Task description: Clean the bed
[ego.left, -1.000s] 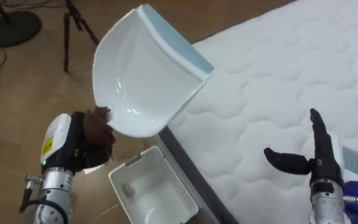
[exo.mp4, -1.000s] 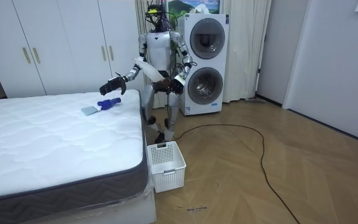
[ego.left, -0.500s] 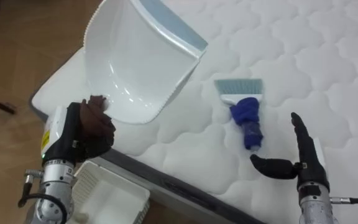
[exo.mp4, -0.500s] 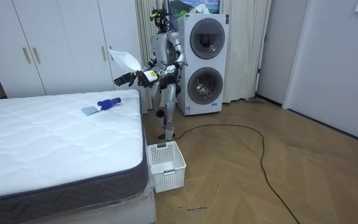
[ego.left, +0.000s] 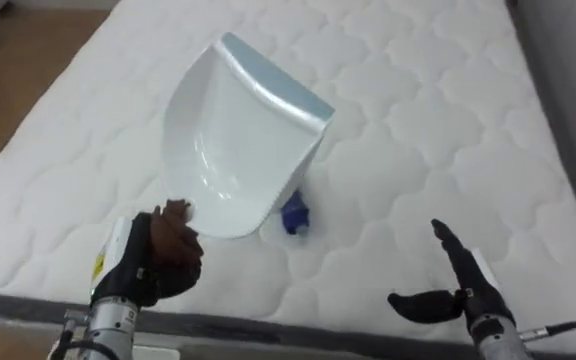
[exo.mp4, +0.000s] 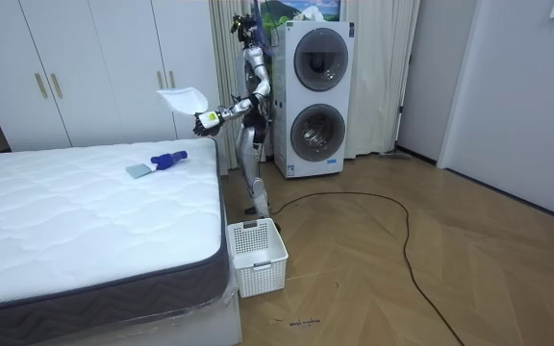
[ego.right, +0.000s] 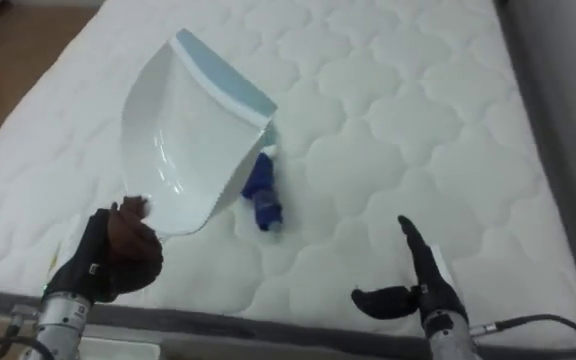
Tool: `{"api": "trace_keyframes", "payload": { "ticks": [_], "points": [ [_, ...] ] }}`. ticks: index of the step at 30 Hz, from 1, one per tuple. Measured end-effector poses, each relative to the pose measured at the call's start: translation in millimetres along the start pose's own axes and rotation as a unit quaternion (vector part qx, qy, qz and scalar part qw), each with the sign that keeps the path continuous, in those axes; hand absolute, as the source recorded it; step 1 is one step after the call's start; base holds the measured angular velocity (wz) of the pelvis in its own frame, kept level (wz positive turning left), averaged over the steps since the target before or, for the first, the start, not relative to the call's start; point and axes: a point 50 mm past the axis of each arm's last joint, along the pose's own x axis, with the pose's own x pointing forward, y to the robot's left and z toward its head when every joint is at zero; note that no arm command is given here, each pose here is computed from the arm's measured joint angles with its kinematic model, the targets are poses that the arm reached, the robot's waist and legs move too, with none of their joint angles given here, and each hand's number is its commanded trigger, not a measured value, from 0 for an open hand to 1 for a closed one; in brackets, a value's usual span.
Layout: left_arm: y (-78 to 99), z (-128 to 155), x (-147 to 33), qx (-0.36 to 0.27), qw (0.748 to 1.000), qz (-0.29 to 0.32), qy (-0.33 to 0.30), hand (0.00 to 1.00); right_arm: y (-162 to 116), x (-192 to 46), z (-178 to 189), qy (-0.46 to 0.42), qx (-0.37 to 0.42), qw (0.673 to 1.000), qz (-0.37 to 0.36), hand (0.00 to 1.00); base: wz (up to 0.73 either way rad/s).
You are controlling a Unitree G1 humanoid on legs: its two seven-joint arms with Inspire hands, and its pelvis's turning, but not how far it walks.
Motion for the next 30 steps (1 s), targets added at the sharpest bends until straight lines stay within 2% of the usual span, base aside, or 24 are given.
{"api": "trace_keyframes", "payload": {
  "ticks": [1, 8, 19, 25, 30],
  "points": [
    [-0.7, -0.9, -0.7, 0.0, 1.0, -0.004, 0.003, 0.0, 1.0, -0.4, -2.6, 0.007, -0.001, 1.0, 0.004, 0.0, -0.84],
    [-2.7, -4.5, -3.2, 0.001, 1.0, -0.01, 0.016, 0.0, 5.0, -7.5, -24.6, 0.061, -0.008, 0.998, 0.022, 0.0, -0.38],
    [-7.5, -20.7, -9.9, 0.012, 0.998, -0.034, 0.06, 0.0, 12.0, -21.4, -50.2, 0.128, -0.009, 0.99, 0.057, 0.0, 0.08],
    [-17.0, -46.4, -19.1, 0.019, 0.991, -0.064, 0.118, 0.0, 14.5, -33.6, -74.4, 0.188, 0.027, 0.98, 0.065, 0.0, 0.16],
    [-32.4, -78.5, -42.2, 0.016, 0.974, -0.102, 0.201, 0.0, 18.2, -52.0, -101.8, 0.26, 0.047, 0.962, 0.069, 0.0, -0.03]
  ]
}}
